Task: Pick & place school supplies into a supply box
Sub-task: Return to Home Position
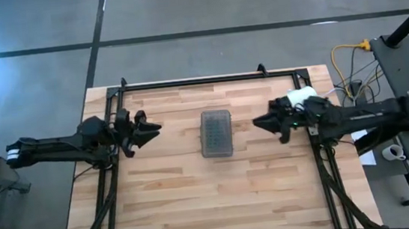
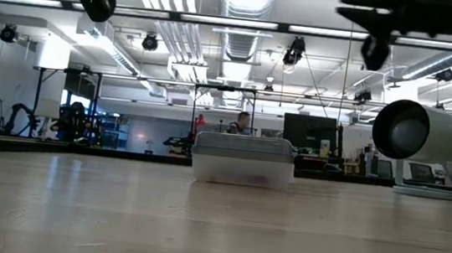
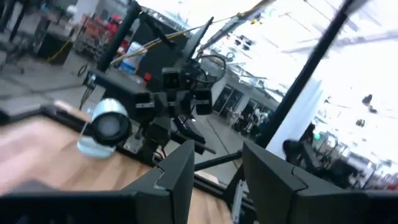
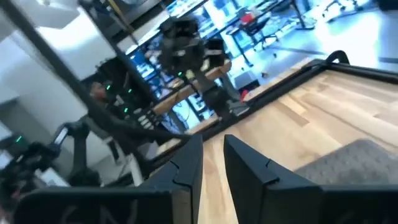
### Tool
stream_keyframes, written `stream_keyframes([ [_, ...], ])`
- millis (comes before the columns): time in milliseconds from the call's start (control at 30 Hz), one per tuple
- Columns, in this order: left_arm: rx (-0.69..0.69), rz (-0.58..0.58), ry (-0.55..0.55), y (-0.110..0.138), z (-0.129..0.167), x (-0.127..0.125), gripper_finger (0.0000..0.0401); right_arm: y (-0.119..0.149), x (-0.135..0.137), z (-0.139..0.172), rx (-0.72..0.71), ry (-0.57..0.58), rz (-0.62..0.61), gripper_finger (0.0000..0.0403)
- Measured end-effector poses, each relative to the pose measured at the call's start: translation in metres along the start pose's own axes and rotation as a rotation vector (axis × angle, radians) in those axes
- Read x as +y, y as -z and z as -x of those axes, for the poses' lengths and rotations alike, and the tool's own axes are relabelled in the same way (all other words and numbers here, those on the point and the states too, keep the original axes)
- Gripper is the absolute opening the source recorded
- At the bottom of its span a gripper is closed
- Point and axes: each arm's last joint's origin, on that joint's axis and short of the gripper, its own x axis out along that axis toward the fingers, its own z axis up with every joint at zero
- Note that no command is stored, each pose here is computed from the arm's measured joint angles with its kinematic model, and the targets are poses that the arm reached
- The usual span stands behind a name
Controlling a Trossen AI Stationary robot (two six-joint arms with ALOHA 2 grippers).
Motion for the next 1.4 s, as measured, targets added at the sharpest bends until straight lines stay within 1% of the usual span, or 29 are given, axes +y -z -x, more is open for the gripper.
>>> stream_keyframes([
  [133,0.010,0.132,-0.039,0.006,-0.001,0.006,0.0120,0.011,-0.003,0.026,0.014,-0.018,0.023,0.0059],
  [167,0.010,0.126,-0.041,0.006,-0.001,0.006,0.0120,0.014,-0.005,0.030,0.009,-0.020,0.036,0.0059],
  [200,0.014,0.091,-0.036,0.007,-0.001,0.006,0.0120,0.016,-0.006,0.035,-0.002,-0.023,0.046,0.0059],
  [267,0.018,-0.022,-0.017,0.007,-0.001,0.004,0.0120,0.022,-0.009,0.044,-0.030,-0.041,0.071,0.0059],
  [333,-0.008,-0.121,0.007,0.003,0.000,0.001,0.0120,0.027,-0.013,0.052,-0.057,-0.057,0.090,0.0059],
  [467,-0.048,-0.212,0.036,-0.002,0.009,-0.003,0.0120,0.041,-0.022,0.065,-0.093,-0.079,0.095,0.0059],
  [567,-0.045,-0.251,0.107,-0.001,0.016,-0.005,0.0120,0.051,-0.029,0.071,-0.117,-0.092,0.089,0.0059],
  [633,-0.048,-0.262,0.118,0.003,0.020,-0.004,0.0120,0.059,-0.034,0.074,-0.123,-0.091,0.069,0.0059],
  [800,-0.066,-0.266,0.122,0.023,0.034,0.007,0.0120,0.065,-0.040,0.078,-0.098,-0.014,0.035,0.0059],
  [967,-0.029,-0.157,0.100,0.054,0.045,0.024,0.0120,0.067,-0.042,0.079,-0.079,-0.001,0.029,0.0059],
  [1033,-0.001,-0.146,0.084,0.069,0.049,0.033,0.0120,0.067,-0.042,0.079,-0.075,0.002,0.029,0.0059],
  [1133,0.207,-0.114,-0.028,0.083,0.051,0.042,0.0120,0.068,-0.042,0.078,-0.068,0.007,0.029,0.0059],
  [1267,0.419,-0.081,-0.137,0.097,0.057,0.050,0.0120,0.068,-0.042,0.078,-0.066,0.009,0.028,0.0059],
  [1300,0.436,-0.078,-0.151,0.099,0.058,0.050,0.0120,0.068,-0.042,0.079,-0.068,0.008,0.027,0.0059],
  [1400,0.411,-0.085,-0.145,0.096,0.058,0.049,0.0120,0.066,-0.041,0.082,-0.097,-0.011,0.027,0.0059],
])
